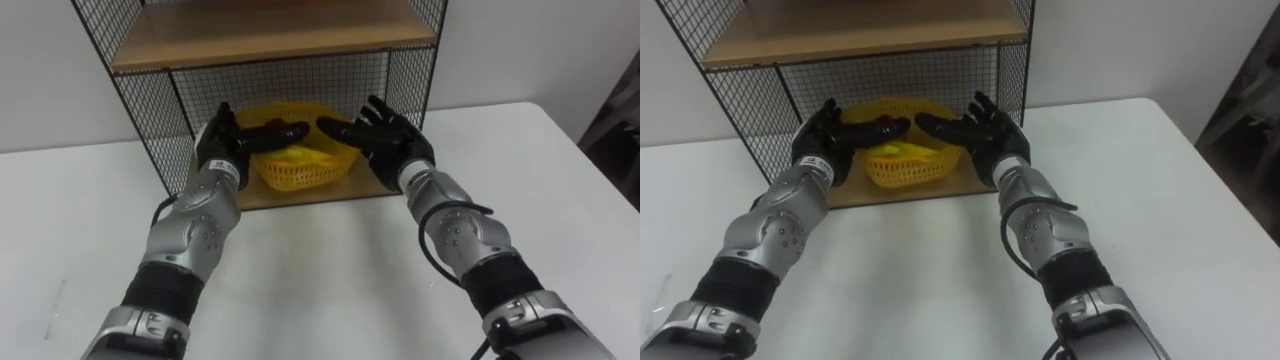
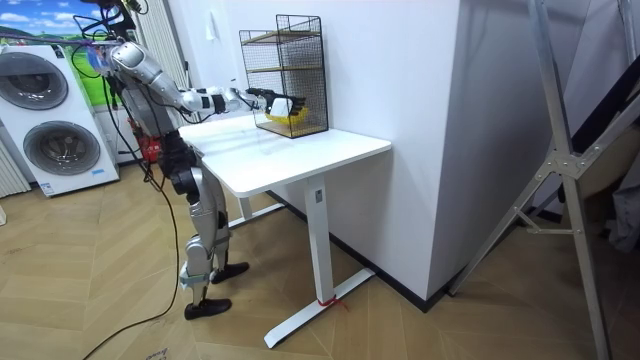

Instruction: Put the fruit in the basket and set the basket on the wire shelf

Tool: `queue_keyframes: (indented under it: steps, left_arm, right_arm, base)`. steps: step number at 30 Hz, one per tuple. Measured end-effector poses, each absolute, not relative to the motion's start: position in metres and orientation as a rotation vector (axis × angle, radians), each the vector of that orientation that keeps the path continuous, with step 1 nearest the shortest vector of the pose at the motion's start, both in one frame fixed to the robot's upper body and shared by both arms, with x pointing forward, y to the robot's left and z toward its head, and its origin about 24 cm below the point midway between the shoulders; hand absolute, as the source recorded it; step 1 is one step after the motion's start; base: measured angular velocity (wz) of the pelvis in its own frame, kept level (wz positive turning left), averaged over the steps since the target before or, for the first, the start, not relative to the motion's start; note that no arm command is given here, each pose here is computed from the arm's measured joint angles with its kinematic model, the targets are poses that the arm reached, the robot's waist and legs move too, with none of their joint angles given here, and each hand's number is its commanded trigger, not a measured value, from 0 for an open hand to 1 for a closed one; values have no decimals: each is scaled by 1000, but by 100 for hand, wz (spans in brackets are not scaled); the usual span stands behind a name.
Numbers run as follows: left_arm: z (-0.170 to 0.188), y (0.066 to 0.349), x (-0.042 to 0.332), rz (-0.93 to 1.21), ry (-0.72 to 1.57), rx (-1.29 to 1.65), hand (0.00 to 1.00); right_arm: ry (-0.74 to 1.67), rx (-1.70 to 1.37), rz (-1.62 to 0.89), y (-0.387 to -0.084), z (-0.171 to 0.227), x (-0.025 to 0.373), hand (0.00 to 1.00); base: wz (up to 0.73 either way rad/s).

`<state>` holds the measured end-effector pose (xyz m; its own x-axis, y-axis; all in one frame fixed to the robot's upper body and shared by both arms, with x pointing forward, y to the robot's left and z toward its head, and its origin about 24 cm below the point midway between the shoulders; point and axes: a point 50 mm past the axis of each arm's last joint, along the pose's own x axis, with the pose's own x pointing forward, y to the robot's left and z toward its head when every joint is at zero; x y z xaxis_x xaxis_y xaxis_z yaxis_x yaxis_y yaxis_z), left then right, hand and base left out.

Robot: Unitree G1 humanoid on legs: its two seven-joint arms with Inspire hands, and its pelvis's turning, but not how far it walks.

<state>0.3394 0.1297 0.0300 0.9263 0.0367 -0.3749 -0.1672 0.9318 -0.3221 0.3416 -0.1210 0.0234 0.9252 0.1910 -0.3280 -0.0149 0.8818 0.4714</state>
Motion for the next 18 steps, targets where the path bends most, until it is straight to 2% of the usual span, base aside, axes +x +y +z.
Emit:
queue_keyframes:
  steps: [12,18]
  left_arm:
    - [6,139,330,116,457,-340,0]
    - [6,144,330,127,454,-334,0]
  right_arm:
    - [467,492,116,-127,0,328,0]
    - [491,487,109,-131,-6,324,0]
  base:
    - [2]
    - [-2]
